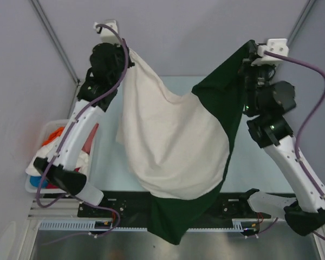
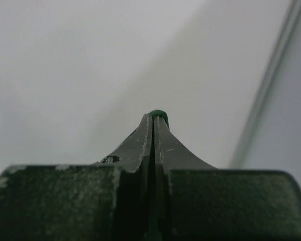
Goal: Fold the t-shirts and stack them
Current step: Flatten the tshirt out
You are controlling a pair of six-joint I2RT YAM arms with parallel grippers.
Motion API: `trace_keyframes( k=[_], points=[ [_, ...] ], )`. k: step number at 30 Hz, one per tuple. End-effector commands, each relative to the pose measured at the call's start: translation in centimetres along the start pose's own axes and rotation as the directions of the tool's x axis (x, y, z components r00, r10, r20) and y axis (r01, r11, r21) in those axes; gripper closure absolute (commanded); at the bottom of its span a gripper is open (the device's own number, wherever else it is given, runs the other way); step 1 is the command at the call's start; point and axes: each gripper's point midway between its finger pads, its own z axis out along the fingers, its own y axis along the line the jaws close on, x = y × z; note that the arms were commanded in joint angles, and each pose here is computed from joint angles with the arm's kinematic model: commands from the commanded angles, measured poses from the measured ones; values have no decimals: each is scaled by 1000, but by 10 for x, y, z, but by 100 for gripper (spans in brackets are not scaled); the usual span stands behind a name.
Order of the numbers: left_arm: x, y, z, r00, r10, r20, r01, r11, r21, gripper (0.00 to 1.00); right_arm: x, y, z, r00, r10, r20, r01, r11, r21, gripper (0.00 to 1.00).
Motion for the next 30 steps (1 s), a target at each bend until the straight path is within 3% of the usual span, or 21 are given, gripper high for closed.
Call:
trace_keyframes(
  k=[1,7,8,11,14,19,21,22,25,30],
  points=[
    [41,13,36,997,-81,-19,81,997,0,100,28,-54,18,998,62,29,-66,984,164,100],
    [126,19,98,988,-87,-123,87,996,-5,100,162,-93,28,982,101,-160,-56,963,265,100],
    [155,20,112,983,-74,-169,72,997,-15,100,173,-99,26,979,110,-171,-60,959,277,100],
    [166,22,128,982,-68,-178,66,998,-19,100,203,-124,19,967,153,-203,-82,943,322,100],
    [162,24,132,983,-87,-164,86,996,-11,100,195,-137,22,968,171,-184,-104,939,327,100],
    [86,19,99,995,-90,-50,93,994,54,100,138,-130,30,977,178,-119,-146,960,239,100],
    [64,17,80,996,-92,-16,92,993,77,100,96,-122,33,985,165,-55,-154,973,172,100],
    [30,14,59,994,-100,41,95,989,110,100,82,-119,34,987,159,-31,-153,977,151,100],
    [-14,8,24,987,-111,116,91,982,165,100,31,-116,38,989,136,52,-141,984,112,100],
    [-113,-1,-72,950,-158,271,77,955,285,100,-51,-109,36,976,113,186,-128,989,72,100]
  ],
)
